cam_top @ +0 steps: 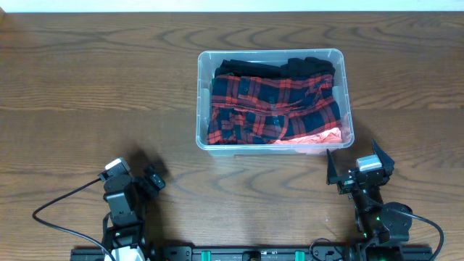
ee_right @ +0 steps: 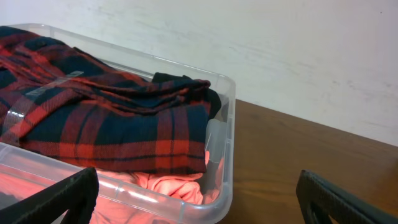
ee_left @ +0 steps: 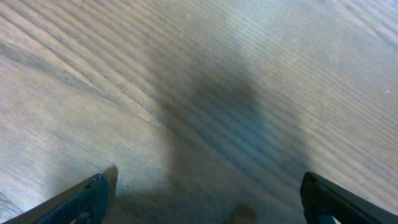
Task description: Pack container
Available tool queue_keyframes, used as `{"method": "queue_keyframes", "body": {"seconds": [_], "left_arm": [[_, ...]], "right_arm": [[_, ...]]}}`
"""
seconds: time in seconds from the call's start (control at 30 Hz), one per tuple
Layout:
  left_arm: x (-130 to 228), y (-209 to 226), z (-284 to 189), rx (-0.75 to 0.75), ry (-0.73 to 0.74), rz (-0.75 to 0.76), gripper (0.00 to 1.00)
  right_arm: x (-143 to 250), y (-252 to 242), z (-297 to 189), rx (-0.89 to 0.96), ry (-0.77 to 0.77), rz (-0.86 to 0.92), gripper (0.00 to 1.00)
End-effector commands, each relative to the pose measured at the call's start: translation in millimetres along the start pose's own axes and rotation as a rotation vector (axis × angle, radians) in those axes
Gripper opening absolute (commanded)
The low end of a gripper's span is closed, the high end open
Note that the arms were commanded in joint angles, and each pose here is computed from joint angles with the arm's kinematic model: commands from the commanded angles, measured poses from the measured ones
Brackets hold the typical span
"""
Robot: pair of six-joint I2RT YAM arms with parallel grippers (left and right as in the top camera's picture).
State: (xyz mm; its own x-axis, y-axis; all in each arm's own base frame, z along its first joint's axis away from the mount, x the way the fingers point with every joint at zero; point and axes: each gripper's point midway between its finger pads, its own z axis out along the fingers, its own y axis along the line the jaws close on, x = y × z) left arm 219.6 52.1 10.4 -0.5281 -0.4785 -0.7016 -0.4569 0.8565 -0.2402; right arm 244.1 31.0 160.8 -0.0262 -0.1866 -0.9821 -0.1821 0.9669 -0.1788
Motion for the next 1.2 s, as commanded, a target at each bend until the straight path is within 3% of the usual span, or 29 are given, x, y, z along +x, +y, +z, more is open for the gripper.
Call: {"method": "queue_keyframes", "body": {"seconds": [0.0,0.27,0.53,0.77,1.17], "left_arm": [[-0.4,-2.6,-1.1,0.018,-0.011,-0.001,0.98],[-13.3,-7.9,-10.2,0.049,-0.079,-0.005,0.98],[-35.7,-37.8,-26.2,0.171,-0.201,0.046,0.98],[-46.9,-68.1,-44.5,0.281,-0.306,0.225,0.98],[-72.9,-79.3,-69.5,0.293,-0.499,0.429,0.98]], "right_arm": [[0.2,-0.6,-0.3,0.001,-0.002,-0.013,0.99],[0.2,-0.6,-0.3,0.001,-0.002,-0.013,0.99],[0.2,-0.6,-0.3,0.001,-0.002,-0.013,0.99],[0.2,-0.6,-0.3,0.001,-0.002,-0.014,0.99],[0.0,-0.6,-0.4,0.001,-0.003,-0.013,0.99]]}}
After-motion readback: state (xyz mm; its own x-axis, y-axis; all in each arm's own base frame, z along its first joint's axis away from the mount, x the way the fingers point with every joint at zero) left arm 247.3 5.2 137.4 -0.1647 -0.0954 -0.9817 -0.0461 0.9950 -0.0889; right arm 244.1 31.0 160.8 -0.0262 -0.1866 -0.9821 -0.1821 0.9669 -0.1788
